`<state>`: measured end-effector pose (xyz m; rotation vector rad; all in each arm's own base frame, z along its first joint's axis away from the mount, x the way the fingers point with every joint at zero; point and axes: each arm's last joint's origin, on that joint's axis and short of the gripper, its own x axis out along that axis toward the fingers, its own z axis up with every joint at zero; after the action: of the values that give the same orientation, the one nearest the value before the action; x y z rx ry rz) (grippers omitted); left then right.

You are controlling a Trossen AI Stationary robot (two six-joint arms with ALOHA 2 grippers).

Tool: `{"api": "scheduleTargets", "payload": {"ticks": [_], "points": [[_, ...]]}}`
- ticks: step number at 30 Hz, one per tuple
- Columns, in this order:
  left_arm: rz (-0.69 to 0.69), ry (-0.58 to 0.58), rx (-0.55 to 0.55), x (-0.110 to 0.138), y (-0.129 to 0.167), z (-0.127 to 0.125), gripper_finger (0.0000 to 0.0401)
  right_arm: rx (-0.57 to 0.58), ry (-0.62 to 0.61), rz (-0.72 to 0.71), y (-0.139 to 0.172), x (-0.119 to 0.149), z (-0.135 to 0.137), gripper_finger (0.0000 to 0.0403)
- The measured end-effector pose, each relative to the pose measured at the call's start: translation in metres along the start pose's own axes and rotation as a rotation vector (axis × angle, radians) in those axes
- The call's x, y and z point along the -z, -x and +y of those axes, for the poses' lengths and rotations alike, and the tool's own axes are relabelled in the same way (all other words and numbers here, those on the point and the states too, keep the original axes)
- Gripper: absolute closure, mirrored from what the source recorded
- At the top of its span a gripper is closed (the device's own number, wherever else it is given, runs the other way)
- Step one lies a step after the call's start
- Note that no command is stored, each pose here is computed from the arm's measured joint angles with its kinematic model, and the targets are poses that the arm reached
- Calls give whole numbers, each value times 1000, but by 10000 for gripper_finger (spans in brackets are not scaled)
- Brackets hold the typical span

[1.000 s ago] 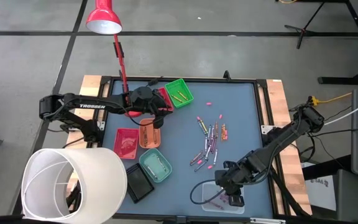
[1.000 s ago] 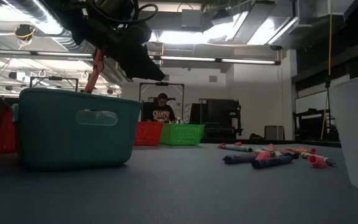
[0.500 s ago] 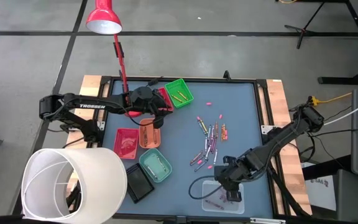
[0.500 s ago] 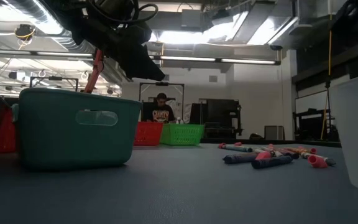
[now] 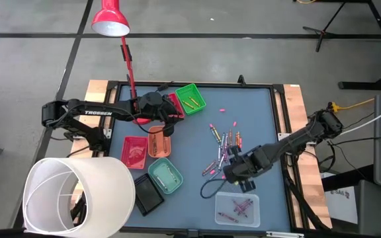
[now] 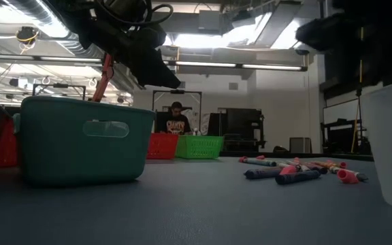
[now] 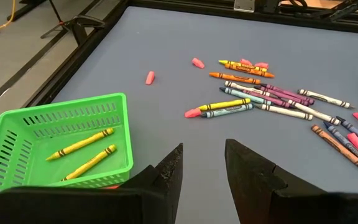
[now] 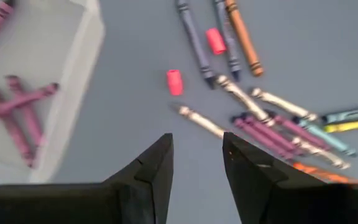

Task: Sort crayons
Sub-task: Put the gray crayon into the light green bin

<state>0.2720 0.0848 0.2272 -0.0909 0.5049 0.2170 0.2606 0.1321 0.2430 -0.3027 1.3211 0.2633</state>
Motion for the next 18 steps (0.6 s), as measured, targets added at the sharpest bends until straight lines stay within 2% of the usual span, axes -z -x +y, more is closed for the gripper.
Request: {"api": "scheduleTargets", "payload": {"ticks": [9, 13, 18], "points": [[0, 0, 0, 0, 0, 0, 297, -1, 181, 40, -16, 0, -28, 265], [3, 0, -6, 0, 0, 0, 297, -40, 275, 86, -33, 12, -28, 265], [8, 0, -58, 1, 0, 2, 297, -22, 387, 76, -52, 22, -26, 265]]}}
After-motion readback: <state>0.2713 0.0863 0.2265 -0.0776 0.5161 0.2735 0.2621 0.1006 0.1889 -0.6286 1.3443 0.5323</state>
